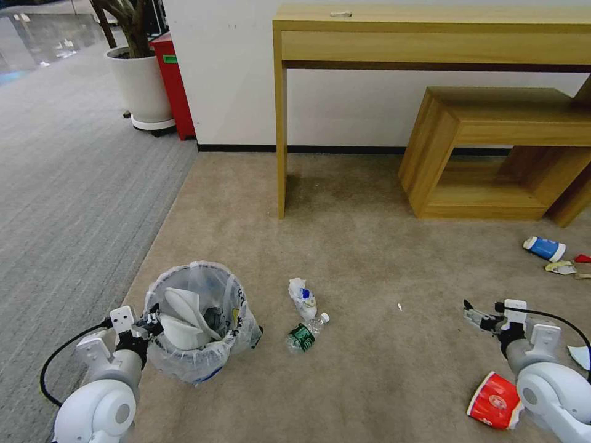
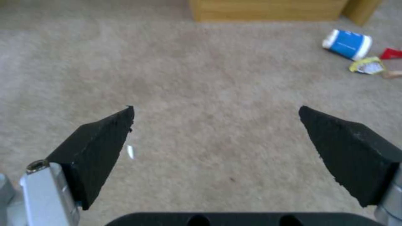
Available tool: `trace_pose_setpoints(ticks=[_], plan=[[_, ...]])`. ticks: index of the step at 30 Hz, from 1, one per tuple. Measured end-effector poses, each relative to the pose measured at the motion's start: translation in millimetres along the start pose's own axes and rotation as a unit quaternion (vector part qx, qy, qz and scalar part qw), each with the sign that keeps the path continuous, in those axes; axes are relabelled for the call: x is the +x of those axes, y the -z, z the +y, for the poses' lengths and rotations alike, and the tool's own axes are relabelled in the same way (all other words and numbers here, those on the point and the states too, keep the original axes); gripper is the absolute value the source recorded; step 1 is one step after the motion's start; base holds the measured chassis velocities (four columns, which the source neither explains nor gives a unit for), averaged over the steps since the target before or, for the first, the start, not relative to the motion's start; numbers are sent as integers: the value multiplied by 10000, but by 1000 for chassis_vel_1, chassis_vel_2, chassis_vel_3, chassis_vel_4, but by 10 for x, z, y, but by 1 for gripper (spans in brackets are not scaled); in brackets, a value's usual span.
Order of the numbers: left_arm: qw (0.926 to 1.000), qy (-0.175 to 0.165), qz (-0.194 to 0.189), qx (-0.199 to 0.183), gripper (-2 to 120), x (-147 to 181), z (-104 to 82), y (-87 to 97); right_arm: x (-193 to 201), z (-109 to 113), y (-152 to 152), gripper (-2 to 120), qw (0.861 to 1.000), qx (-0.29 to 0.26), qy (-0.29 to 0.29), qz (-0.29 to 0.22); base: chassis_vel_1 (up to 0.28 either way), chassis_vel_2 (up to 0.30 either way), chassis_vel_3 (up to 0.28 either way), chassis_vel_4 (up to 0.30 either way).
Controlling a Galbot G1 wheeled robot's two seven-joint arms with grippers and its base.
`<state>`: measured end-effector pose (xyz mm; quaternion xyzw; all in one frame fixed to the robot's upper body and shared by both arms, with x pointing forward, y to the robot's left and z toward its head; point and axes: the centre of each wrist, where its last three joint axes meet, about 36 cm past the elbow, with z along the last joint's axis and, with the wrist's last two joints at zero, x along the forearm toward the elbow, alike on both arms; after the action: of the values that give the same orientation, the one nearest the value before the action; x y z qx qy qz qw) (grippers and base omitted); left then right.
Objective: Pick up the trash bin and place the garbage on the floor into it.
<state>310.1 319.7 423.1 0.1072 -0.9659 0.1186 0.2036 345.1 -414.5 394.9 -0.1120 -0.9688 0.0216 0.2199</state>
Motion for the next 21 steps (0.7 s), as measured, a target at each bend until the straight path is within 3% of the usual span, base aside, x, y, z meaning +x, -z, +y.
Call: trace_pose_setpoints(ticks=[6, 21], plan=[[10000, 8, -20, -41, 2, 4, 20, 25, 34, 34, 5, 100, 10000, -21, 34, -1, 0, 0, 0, 0], [9999, 121, -31, 6, 2, -79, 87, 17, 215, 4, -84, 100, 9979, 171, -498, 376, 0, 0, 0, 0]])
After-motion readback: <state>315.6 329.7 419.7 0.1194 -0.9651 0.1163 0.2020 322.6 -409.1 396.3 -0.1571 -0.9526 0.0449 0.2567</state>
